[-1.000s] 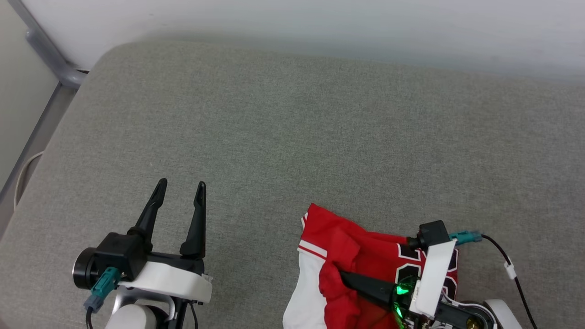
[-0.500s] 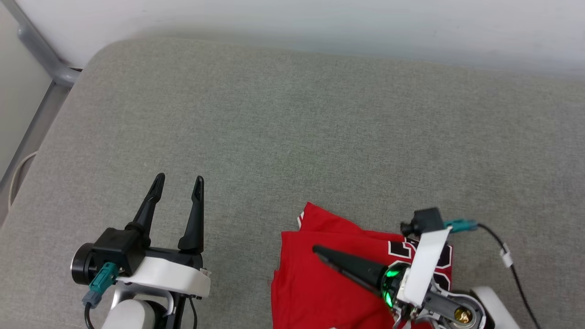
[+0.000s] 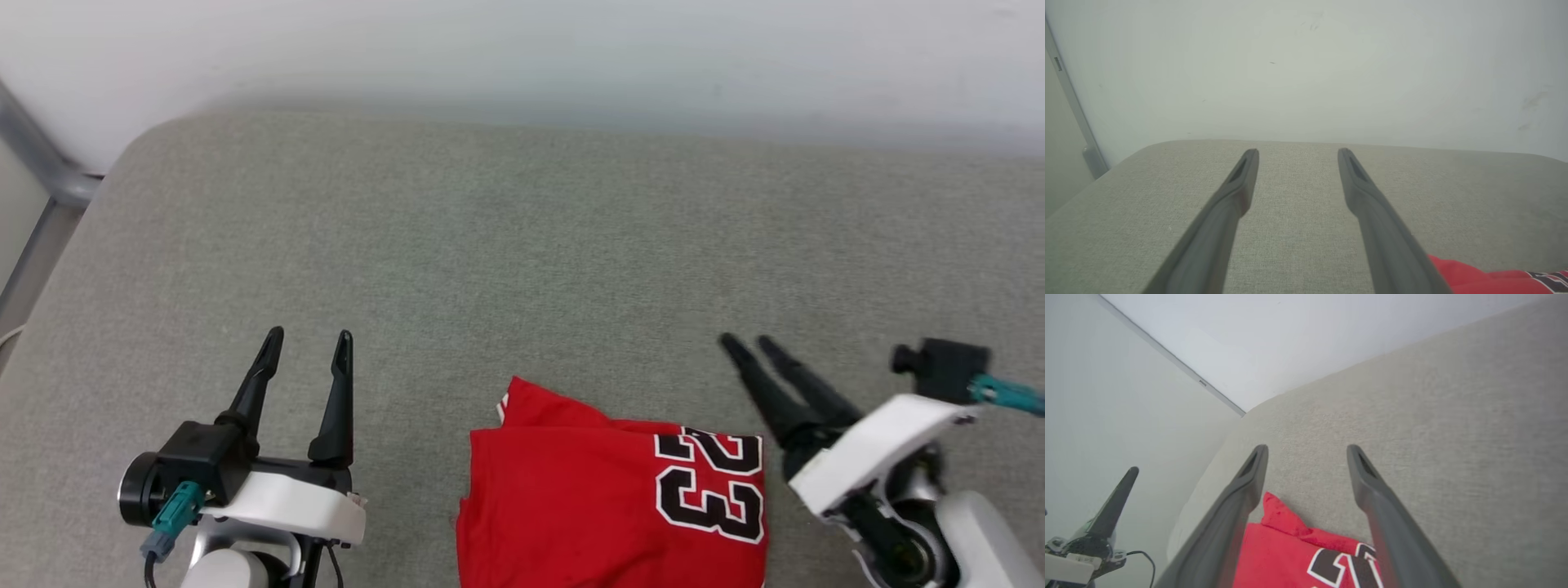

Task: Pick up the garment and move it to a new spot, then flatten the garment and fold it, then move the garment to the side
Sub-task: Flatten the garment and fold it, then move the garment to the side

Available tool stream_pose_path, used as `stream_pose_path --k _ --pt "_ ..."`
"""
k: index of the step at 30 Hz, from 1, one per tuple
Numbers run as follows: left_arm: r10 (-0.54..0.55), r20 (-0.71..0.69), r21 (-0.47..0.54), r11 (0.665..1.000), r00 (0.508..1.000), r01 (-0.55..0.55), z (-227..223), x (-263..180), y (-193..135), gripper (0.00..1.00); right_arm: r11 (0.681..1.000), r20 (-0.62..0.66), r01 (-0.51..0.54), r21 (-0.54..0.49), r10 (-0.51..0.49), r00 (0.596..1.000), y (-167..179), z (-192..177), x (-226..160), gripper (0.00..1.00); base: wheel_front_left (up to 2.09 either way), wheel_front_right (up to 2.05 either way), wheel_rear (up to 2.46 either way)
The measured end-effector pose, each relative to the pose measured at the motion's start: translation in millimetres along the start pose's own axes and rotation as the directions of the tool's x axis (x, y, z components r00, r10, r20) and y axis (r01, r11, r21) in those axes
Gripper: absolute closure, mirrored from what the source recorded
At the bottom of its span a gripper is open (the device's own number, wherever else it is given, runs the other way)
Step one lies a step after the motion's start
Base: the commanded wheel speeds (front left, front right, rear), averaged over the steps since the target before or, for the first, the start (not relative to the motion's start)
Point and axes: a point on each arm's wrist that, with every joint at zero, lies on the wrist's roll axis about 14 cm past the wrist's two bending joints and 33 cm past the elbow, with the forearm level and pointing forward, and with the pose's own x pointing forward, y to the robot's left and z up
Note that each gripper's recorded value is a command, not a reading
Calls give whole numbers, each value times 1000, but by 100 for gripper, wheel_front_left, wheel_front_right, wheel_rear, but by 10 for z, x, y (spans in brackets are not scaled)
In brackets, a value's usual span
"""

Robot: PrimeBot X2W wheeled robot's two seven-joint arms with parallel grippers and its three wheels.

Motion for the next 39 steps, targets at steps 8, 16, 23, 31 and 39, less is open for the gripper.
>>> stream_pose_path --k 8,16,23,31,39 --pt "-4 6 -1 1000 1000 4 17 -36 -38 0 932 263 253 -260 -184 947 -481 573 -563 0 0 0 0" --pt "-17 7 -2 1000 1000 17 30 -137 -104 0 821 426 396 -412 -211 880 -412 875 -1055 0 0 0 0" --pt "-18 10 6 1000 1000 18 44 -233 -112 0 770 482 433 -468 -188 856 -209 923 -1255 0 0 0 0" --pt "-3 13 14 1000 1000 3 60 -311 -44 0 750 464 437 -496 -196 864 -132 795 -1338 0 0 0 0" --pt "4 -2 9 1000 1000 -4 3 -328 -27 0 754 454 443 -485 -216 865 -148 766 -1350 0 0 0 0"
